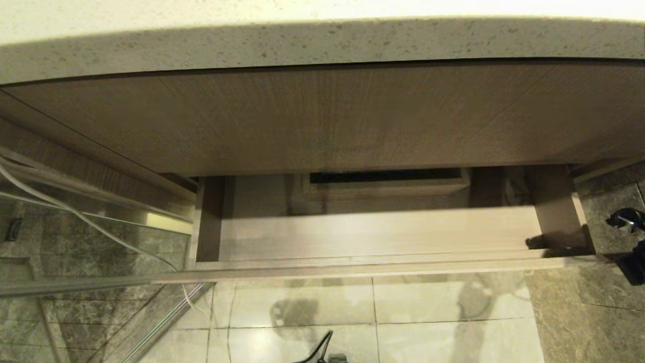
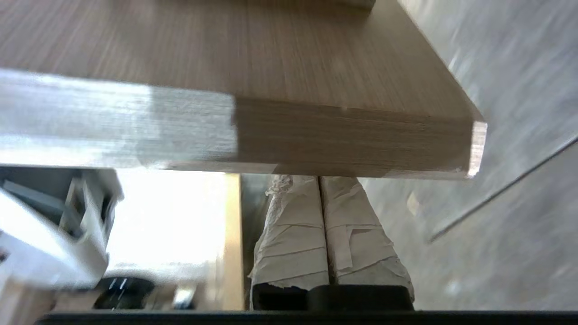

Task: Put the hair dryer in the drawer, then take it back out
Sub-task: Close the drawer

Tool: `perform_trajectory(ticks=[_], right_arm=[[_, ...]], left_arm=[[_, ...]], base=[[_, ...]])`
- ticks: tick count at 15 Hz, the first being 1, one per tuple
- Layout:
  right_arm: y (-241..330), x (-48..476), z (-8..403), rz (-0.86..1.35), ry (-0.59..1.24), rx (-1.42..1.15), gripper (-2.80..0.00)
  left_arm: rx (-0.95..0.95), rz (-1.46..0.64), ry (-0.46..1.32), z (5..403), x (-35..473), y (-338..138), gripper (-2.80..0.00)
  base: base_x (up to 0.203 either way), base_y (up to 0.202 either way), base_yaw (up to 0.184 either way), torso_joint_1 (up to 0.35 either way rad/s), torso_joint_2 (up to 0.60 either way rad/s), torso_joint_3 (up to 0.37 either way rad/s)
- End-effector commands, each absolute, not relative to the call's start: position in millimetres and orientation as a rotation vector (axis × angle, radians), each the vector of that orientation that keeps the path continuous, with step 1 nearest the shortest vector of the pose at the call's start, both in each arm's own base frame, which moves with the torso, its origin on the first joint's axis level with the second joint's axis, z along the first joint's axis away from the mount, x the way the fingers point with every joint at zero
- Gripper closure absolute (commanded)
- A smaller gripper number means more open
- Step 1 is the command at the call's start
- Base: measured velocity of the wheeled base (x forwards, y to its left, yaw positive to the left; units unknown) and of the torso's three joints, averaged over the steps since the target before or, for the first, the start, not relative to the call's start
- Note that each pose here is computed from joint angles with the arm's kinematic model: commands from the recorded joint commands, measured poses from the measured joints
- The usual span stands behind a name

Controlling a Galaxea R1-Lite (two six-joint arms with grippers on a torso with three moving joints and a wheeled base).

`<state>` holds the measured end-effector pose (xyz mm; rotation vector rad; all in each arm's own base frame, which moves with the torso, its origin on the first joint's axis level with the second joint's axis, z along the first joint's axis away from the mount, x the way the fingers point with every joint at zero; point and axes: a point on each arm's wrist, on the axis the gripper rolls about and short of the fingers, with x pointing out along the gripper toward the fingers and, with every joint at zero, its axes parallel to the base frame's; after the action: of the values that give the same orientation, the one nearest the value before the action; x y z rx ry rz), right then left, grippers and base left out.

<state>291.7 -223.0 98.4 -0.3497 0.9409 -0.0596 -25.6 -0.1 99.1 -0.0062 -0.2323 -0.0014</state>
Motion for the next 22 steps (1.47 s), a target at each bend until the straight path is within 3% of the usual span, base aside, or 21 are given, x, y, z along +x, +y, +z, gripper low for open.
perform_trajectory(ticks=[1, 9, 15, 18, 22], right_arm=[[-219.4, 289.1, 110.8, -0.011, 0.886, -0.398, 0.00], [-196.0, 259.7, 114.7, 0.044, 0.644, -0.531, 0.00], [-194.5, 254.6, 100.6, -0.053, 0.436, -0.694, 0.00], [-205.8, 252.2, 80.0, -0.100, 0.434, -0.707, 0.00], [-210.7, 238.5, 89.8, -0.096, 0.489, -0.773, 0.00]], left_arm=[[-0.007, -0.001, -0.194, 88.2, -21.8, -0.1, 0.00], [-0.006, -0.001, -0.193, 88.1, -21.8, -0.1, 0.00], [-0.006, -0.001, -0.193, 88.1, -21.8, -0.1, 0.00], [-0.007, -0.001, -0.195, 88.3, -21.9, -0.1, 0.00], [-0.006, -0.001, -0.193, 88.1, -21.8, -0.1, 0.00]], base=[[0.000, 0.000, 0.000, 0.000, 0.00, 0.000], [0.000, 0.000, 0.000, 0.000, 0.00, 0.000], [0.000, 0.000, 0.000, 0.000, 0.00, 0.000], [0.000, 0.000, 0.000, 0.000, 0.00, 0.000], [0.000, 0.000, 0.000, 0.000, 0.00, 0.000]])
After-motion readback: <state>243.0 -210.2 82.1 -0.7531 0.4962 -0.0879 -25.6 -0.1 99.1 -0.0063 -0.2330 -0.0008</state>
